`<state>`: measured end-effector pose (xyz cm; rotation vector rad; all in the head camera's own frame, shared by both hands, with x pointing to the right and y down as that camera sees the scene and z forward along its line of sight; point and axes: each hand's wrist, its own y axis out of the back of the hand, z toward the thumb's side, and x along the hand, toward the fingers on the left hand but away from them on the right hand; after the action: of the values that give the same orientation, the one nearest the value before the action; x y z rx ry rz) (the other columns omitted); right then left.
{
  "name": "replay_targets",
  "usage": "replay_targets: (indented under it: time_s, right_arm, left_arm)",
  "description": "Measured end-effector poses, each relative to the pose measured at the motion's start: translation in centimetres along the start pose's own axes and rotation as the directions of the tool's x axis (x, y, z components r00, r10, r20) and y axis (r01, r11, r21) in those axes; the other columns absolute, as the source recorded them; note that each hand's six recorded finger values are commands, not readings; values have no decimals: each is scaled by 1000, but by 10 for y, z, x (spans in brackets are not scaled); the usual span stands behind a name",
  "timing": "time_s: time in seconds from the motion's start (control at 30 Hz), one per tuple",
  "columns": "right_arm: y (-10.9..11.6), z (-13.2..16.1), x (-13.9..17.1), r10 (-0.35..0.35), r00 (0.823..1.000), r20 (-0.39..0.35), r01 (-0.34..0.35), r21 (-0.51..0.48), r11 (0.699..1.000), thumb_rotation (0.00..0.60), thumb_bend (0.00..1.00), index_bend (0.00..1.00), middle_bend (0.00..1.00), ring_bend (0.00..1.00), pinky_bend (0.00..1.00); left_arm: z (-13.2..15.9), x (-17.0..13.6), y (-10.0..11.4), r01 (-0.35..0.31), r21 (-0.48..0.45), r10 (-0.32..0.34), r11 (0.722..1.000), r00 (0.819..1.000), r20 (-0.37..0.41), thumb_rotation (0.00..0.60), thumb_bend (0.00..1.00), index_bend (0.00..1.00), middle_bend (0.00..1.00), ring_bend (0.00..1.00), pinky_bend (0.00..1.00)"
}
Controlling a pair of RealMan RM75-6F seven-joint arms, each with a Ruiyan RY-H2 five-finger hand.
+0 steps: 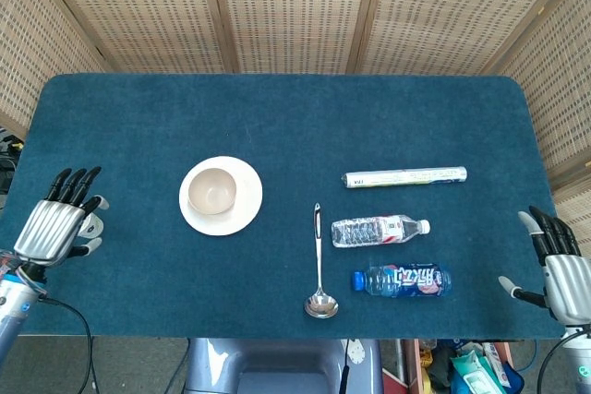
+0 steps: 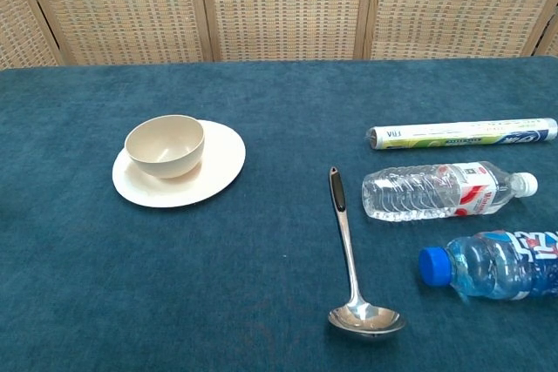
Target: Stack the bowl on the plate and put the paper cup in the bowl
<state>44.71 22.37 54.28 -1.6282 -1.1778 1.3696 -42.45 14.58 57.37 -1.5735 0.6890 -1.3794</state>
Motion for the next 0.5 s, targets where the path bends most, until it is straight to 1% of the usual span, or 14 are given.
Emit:
replay_targets:
  time_s: [0.23, 0.5]
  right_arm:
    - [-1, 2, 1, 2, 1000, -6, -2, 5, 1000, 600, 142, 9, 0, 0, 0]
    - [-1, 4, 1, 2, 1000, -8, -2, 8, 1000, 600, 142, 9, 0, 0, 0]
  left_arm:
    - [-36, -15, -10, 21, -3, -21, 1000, 997, -70, 600, 176, 422, 0, 0, 0]
    - [-80, -26, -28, 69, 12, -66, 998, 984, -166, 600, 222, 430, 0, 0, 0]
